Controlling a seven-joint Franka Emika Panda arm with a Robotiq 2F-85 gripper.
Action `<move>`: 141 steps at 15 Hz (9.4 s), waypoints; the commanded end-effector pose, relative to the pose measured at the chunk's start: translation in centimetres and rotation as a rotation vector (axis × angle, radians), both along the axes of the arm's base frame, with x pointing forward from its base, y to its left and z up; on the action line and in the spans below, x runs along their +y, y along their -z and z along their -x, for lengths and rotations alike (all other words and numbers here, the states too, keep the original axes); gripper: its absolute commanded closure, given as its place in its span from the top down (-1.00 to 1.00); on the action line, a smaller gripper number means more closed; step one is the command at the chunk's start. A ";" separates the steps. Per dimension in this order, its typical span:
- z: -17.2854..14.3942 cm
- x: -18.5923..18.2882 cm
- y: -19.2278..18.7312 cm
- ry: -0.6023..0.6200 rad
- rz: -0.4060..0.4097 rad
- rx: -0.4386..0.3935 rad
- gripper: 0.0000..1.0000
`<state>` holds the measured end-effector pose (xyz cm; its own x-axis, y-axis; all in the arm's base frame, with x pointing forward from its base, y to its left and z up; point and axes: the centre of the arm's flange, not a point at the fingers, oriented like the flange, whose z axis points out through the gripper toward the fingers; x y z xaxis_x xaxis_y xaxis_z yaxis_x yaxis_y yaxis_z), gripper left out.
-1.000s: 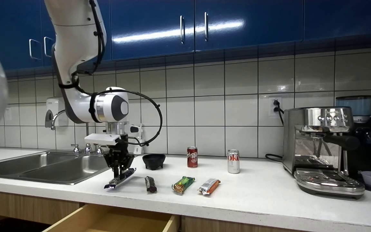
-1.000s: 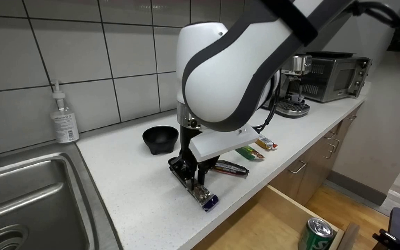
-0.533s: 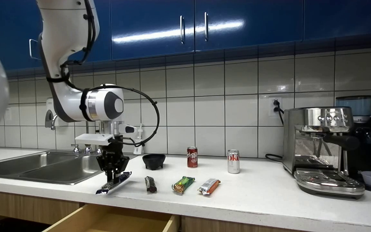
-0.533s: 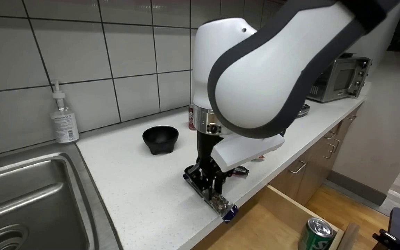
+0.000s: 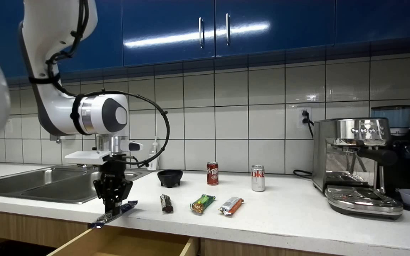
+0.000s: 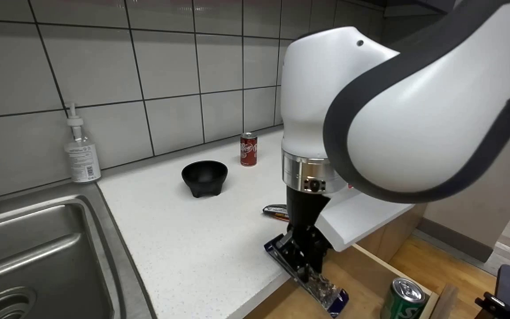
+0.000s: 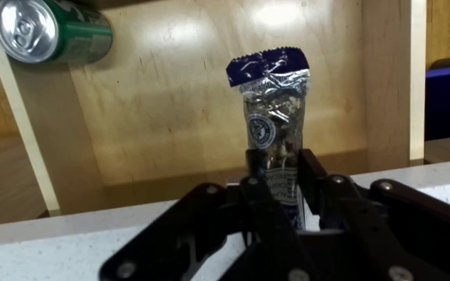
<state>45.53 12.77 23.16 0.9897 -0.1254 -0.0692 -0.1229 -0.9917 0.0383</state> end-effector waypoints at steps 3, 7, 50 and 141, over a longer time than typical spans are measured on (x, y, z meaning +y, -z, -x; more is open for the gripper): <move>5.2 -0.2 -0.5 0.051 0.005 0.030 -0.86; 7.5 0.1 0.4 0.079 0.001 0.063 -0.86; -2.2 -9.6 -2.8 -0.486 -0.073 0.126 1.00; -12.5 -13.2 -2.1 -0.624 -0.019 -0.070 -0.92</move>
<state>59.56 0.24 23.56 0.8815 0.4722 -0.0086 0.4722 -0.8810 0.0298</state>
